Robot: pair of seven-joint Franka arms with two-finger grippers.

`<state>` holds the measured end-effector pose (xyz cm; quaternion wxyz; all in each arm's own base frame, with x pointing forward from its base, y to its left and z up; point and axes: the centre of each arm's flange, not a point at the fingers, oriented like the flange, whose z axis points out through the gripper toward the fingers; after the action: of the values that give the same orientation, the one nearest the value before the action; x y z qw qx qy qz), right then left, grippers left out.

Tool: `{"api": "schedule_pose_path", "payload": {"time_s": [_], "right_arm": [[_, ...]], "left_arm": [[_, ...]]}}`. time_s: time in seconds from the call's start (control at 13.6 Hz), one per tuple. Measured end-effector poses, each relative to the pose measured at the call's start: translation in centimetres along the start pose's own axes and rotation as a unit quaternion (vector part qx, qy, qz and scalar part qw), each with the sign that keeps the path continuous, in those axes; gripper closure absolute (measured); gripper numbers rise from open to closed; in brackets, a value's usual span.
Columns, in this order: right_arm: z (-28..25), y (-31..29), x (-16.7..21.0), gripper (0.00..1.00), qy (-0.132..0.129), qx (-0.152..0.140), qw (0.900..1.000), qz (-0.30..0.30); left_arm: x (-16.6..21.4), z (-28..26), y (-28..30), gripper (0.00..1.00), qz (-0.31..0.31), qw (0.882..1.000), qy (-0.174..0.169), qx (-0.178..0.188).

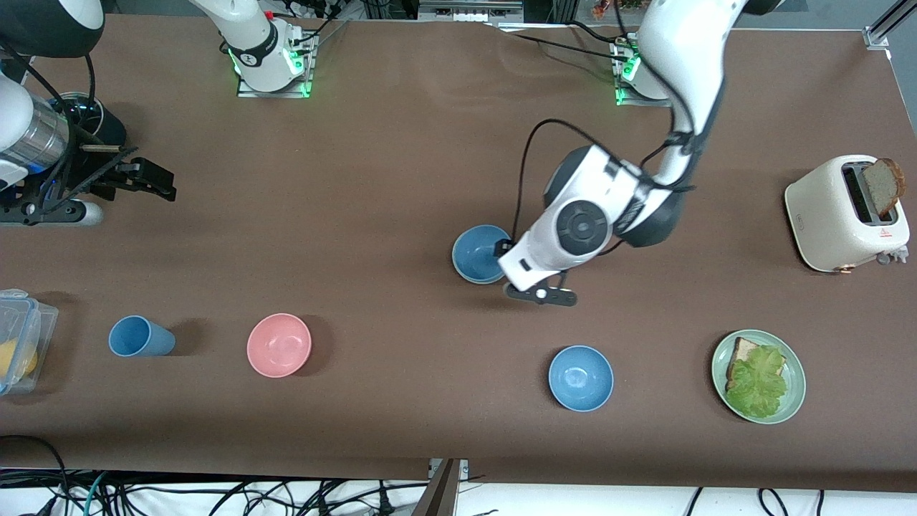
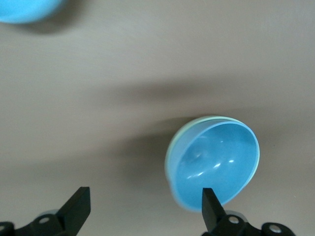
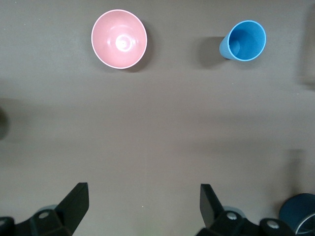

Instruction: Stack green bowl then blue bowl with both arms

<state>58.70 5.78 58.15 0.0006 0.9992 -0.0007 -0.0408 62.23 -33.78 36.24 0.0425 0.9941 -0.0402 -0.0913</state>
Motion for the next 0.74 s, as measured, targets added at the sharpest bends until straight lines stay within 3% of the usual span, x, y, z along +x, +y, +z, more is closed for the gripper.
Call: {"api": "schedule_pose_path", "payload": {"time_s": [0.22, 0.44, 0.66, 0.74], "right_arm": [[0.0, 0.0, 0.0, 0.00, 0.000, 0.000, 1.000, 0.000], [0.0, 0.0, 0.0, 0.00, 0.000, 0.000, 1.000, 0.000], [0.0, 0.0, 0.0, 0.00, 0.000, 0.000, 1.000, 0.000], [0.0, 0.0, 0.0, 0.00, 0.000, 0.000, 1.000, 0.000]], "left_arm": [[-2.9, -11.2, -6.6, 0.00, -0.043, 0.999, 0.006, 0.012], [-6.2, -18.8, -14.0, 0.00, -0.051, 0.999, 0.006, 0.013], [-8.1, -21.9, -22.7, 0.00, -0.066, 0.998, 0.008, -0.005], [-8.5, -21.9, -25.5, 0.00, -0.068, 0.998, 0.005, 0.005]]}}
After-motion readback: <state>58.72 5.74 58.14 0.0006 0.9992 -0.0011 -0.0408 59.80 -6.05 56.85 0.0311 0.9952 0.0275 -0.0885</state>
